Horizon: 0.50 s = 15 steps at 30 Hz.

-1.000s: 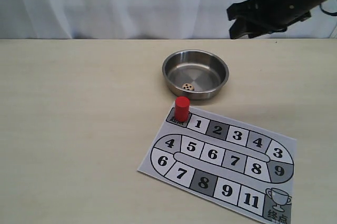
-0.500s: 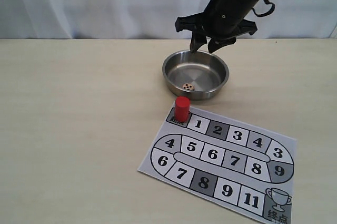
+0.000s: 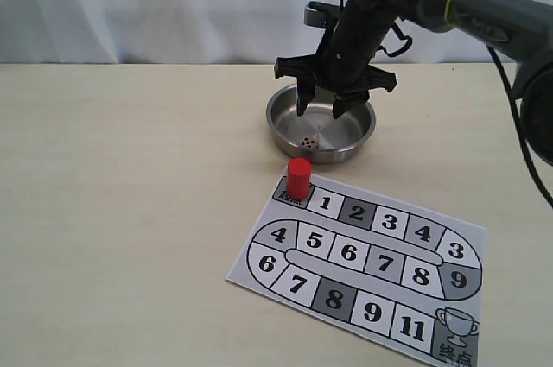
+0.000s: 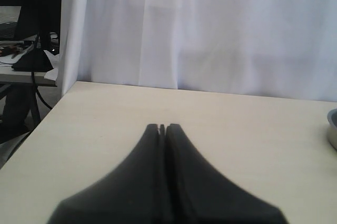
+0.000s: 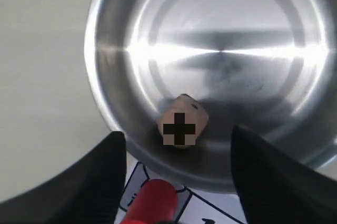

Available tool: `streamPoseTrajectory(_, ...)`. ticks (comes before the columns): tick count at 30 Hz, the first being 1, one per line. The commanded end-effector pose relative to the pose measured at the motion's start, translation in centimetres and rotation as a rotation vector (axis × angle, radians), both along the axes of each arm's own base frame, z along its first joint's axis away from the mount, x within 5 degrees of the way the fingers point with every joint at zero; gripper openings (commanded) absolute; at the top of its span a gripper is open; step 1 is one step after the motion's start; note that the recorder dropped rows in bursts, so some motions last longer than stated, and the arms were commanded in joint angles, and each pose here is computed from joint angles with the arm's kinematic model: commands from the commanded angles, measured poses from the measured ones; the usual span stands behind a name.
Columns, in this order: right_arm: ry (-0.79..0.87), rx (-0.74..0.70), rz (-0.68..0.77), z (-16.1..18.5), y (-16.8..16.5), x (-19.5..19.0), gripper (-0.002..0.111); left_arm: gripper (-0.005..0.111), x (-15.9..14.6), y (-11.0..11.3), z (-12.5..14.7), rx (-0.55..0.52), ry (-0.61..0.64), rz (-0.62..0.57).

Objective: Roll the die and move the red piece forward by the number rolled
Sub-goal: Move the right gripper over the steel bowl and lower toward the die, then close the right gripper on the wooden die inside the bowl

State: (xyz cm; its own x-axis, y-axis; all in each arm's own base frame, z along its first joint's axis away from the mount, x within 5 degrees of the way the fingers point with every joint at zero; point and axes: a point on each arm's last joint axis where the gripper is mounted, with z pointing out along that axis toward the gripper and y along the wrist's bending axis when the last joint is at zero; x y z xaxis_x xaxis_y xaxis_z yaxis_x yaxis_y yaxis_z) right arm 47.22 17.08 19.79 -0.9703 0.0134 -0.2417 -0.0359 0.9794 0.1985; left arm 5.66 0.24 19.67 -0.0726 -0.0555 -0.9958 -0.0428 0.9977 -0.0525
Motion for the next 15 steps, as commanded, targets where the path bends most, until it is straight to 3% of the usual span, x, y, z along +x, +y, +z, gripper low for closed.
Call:
streamPoseTrajectory(1,-0.019,0.013,-0.051,-1.9,0.2,0.9,0.056,0.0,0.0,-0.1,0.4,-0.003,-0.021,-0.009)
streamPoseTrajectory(11,0.05,0.041,-0.251,-4.6,0.3,1.3,0.056,0.0,0.0,-0.1,0.3,-0.003,-0.019,-0.009)
streamPoseTrajectory(15,0.072,0.066,-0.261,-6.0,0.6,1.5,0.056,0.0,0.0,-0.1,0.3,-0.003,-0.019,-0.009)
